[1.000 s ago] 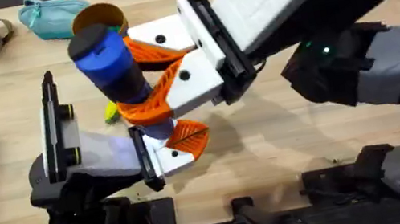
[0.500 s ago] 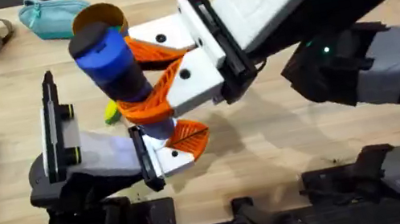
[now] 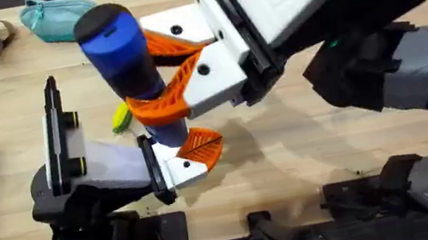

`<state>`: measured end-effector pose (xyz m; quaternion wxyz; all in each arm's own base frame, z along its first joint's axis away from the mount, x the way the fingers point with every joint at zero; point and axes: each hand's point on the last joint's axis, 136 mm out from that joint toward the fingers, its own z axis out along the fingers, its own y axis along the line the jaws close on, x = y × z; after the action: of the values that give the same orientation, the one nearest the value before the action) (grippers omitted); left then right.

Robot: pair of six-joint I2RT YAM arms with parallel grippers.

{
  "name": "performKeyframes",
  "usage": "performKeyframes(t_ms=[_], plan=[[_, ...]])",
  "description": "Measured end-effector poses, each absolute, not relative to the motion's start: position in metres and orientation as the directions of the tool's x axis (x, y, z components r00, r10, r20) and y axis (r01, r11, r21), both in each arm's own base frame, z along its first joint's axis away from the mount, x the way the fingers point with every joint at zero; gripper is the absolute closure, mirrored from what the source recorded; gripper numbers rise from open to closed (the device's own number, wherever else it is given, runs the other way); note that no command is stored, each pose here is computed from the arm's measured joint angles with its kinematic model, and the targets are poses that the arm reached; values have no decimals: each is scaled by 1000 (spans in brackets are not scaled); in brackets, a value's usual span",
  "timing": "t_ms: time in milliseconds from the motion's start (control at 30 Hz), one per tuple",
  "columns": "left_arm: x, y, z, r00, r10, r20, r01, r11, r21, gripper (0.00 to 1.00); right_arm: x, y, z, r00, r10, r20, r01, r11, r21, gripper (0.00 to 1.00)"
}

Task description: Pick up the gripper from the table and insert it into the empty holder that is missing its gripper. Then pick up a screw, insert it into the mounting hole, and use the screwdriver to tighten it. Finally, clean up the table by picking up the vegetable and placing it into the bucket.

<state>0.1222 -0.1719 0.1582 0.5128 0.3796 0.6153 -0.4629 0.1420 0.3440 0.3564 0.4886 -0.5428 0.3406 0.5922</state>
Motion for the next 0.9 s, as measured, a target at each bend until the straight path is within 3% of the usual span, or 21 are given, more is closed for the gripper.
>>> performKeyframes(t_ms=[200,433,600,733,900], plan=[[122,-172,158,-186,-8,-983,942,284,-180,984,153,347,350,1,142,-990,-959,-281,-41,957],[122,-172,158,-186,-8,-983,941,285,-180,983,203,338,370,-46,30,-998,-987,-157,41,958],[123,-172,158,-185,-8,-983,941,287,-179,984,237,321,380,-76,-108,-991,-997,11,75,958],[123,-172,158,-185,-8,-983,941,287,-179,983,265,294,356,-123,-271,-955,-976,209,67,956],[123,-172,158,-185,-8,-983,941,287,-179,984,299,243,314,-161,-524,-837,-896,433,-98,957]])
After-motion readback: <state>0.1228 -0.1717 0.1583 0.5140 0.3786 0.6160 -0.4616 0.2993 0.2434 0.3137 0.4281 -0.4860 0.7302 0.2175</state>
